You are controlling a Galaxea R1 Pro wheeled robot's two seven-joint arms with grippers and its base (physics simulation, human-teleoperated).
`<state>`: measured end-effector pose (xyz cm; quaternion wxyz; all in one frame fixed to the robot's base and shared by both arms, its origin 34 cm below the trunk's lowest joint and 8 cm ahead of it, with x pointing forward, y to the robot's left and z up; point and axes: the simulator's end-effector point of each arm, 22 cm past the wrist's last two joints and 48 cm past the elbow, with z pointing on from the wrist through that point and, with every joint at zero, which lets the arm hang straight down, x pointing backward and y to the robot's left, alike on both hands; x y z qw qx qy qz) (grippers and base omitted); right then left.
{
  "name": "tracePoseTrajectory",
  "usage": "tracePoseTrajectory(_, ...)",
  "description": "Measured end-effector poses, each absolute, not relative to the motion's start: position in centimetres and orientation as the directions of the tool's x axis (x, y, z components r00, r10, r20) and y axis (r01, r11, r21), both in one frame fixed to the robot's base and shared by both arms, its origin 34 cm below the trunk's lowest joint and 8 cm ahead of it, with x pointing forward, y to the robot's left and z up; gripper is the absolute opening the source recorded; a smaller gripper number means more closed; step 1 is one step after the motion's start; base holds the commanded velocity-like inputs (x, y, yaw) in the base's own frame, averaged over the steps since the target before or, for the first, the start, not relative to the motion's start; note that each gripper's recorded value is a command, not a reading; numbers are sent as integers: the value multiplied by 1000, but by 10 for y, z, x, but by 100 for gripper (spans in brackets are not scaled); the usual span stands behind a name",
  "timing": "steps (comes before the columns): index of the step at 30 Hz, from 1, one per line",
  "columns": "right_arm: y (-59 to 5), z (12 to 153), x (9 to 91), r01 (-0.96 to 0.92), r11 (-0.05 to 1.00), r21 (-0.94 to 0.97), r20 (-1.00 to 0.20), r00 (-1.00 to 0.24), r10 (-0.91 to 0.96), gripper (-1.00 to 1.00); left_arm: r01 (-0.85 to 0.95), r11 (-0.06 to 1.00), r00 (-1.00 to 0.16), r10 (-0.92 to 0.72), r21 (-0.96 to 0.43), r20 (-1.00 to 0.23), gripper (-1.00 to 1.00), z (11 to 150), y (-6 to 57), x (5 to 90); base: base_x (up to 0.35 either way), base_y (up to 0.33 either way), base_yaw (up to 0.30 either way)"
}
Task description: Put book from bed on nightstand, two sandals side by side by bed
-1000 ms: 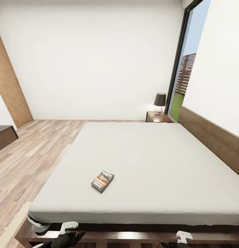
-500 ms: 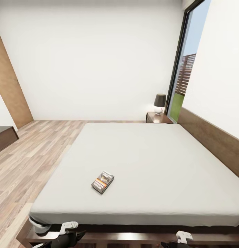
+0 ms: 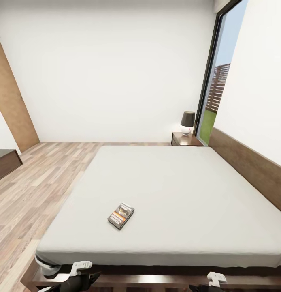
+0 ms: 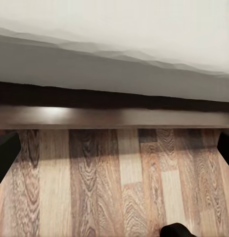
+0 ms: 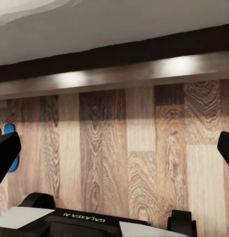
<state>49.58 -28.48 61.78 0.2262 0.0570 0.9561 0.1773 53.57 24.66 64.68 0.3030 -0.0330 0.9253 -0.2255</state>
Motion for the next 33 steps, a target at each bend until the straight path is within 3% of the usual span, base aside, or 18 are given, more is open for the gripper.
tracePoseTrajectory(33, -285, 656, 488, 29, 931, 365, -411, -892, 189, 100, 75, 896, -815, -198, -437, -545, 100, 685, 247, 528, 0, 0, 0)
